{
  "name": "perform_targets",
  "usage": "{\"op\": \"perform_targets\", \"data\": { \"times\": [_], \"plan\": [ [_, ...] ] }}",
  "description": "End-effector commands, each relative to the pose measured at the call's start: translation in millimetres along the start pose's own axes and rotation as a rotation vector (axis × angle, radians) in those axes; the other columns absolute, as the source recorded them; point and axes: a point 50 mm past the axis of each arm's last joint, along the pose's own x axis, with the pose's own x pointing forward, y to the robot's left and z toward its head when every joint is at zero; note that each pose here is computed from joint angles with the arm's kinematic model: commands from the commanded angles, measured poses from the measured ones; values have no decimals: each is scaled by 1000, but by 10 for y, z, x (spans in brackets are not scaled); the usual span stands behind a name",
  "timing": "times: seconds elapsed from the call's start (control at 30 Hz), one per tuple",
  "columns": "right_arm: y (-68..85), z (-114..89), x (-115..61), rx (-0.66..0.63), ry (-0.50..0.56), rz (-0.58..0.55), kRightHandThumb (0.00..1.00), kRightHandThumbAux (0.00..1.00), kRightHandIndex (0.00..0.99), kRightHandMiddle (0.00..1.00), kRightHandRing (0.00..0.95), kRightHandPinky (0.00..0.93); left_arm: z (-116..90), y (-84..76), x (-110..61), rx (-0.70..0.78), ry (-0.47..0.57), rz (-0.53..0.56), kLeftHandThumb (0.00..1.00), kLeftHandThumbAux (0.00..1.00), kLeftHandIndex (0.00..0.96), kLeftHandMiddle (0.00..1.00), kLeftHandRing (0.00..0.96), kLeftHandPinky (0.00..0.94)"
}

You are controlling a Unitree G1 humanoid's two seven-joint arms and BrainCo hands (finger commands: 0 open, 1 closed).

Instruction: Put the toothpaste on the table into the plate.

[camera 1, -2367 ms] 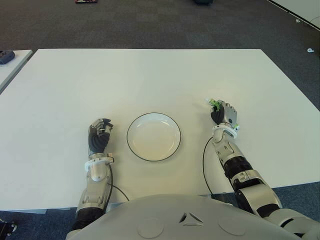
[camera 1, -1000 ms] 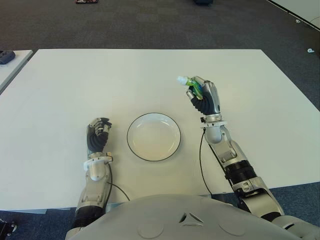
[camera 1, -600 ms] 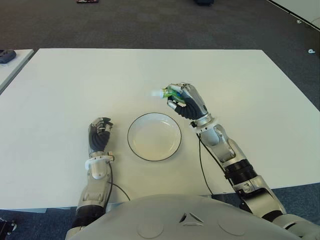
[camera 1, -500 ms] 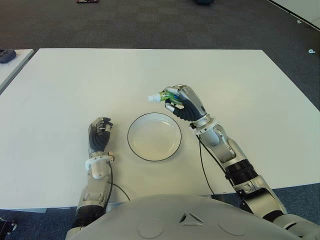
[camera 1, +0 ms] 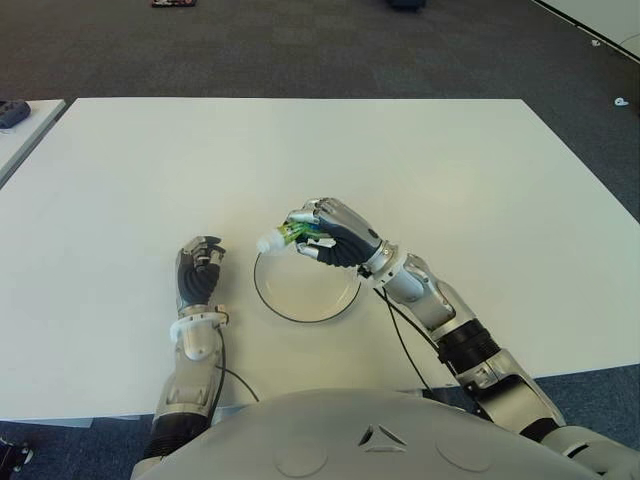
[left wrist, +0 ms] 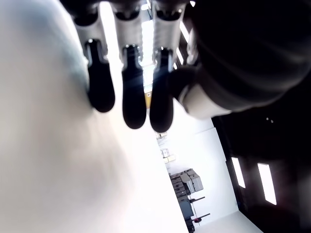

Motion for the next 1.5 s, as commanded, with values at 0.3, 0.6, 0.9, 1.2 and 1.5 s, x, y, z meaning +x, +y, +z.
{"op": "perform_targets", "data": {
  "times": [0.3,0.6,0.9,1.2,1.5],
  "plan": [
    [174,-73,-27,-10,51,159,712,719,439,823,836,862,-112,17,-61,39,60,-12,700,721,426,519,510,480],
    [277,-97,-64,-74,133,254,710,720,440,836,842,856,-125,30,-65,61,56,0,700,721,426,525,520,499],
    [318,-139,-98,-164,204,279,700,719,427,677,695,706,-142,31,-51,52,65,-3,700,722,425,523,528,502],
    [280,-177,-126,-287,218,416,436,565,146,114,102,110,-134,38,-37,56,52,-6,700,722,426,526,533,507],
    [201,-150,-146,-356,234,405,394,325,4,3,3,3,-145,47,-31,64,51,-8,700,722,426,529,524,467]
  ]
}}
